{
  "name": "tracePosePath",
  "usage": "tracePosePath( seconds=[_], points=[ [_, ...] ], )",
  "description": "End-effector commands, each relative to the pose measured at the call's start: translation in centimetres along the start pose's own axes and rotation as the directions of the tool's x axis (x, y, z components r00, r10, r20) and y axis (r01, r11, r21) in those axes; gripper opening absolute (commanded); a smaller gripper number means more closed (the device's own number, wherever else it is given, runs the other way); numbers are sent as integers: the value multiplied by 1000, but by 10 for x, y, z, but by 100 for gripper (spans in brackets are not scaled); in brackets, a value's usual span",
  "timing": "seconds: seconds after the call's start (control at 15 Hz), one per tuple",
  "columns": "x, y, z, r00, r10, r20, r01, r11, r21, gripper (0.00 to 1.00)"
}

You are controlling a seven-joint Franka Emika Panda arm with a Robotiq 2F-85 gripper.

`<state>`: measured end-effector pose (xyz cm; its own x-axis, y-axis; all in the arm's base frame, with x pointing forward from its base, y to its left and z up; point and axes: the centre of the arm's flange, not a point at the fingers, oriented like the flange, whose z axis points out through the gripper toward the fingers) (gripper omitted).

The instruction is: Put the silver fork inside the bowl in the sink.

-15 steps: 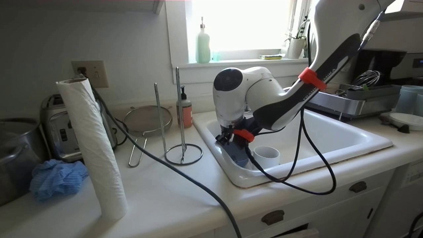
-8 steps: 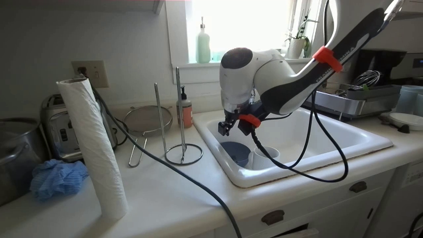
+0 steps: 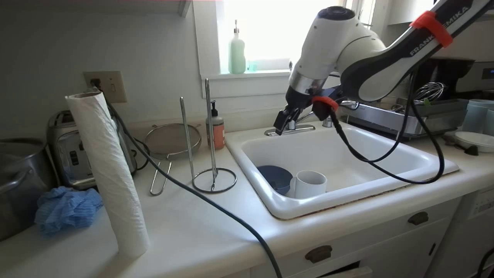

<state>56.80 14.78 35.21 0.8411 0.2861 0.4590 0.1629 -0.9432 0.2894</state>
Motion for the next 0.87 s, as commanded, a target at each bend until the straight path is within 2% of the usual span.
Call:
tracePosePath(
  seconds=[0.0,0.27,0.4,0.47,0.6,0.8],
  points=[
    [-30,42,-54,999,21,-28,-17,990,138,100],
    [-59,58,-87,993,115,-13,-109,970,216,100],
    [-66,55,-102,991,137,14,-137,972,192,100],
    [-52,33,-56,992,125,-3,-122,974,191,100],
    [-52,33,-65,992,124,-12,-119,974,190,100],
    [-55,32,-58,992,122,3,-121,974,192,100]
  ],
)
